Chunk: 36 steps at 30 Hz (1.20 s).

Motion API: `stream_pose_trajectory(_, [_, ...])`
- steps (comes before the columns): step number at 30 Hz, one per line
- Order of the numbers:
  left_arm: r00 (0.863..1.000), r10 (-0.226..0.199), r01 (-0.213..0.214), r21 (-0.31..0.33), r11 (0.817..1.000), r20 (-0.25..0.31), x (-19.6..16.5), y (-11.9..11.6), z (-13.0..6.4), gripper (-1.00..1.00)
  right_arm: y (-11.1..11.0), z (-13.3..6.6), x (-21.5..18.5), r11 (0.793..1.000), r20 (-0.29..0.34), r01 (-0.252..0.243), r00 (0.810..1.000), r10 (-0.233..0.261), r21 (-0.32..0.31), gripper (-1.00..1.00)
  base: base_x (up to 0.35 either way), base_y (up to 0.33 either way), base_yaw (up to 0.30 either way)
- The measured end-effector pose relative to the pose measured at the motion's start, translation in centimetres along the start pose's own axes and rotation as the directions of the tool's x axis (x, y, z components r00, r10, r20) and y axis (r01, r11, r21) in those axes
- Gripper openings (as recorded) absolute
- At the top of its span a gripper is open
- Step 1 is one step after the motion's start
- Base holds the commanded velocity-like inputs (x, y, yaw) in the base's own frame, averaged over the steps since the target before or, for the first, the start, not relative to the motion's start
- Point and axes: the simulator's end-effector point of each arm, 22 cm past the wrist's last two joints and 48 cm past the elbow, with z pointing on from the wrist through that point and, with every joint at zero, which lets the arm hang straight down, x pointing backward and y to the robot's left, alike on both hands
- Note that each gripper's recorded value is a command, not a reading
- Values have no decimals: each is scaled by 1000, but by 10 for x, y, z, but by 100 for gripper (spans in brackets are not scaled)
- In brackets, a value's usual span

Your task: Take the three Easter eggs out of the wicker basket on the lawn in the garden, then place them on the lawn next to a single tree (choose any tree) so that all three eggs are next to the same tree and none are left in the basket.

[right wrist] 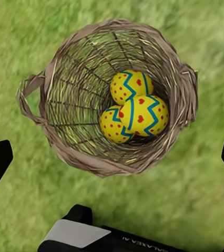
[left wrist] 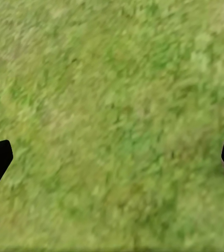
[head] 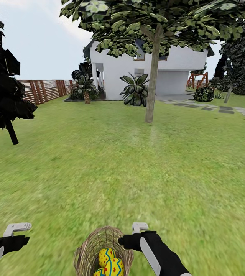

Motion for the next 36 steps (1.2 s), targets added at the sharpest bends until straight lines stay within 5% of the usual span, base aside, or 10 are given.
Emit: stream_pose_trajectory(36, [1000, 0, 0, -2, 1000, 8, 23, -11, 42, 100, -22, 48, 28, 1000, -23, -7, 1000, 7, 11, 100, 0, 0, 0])
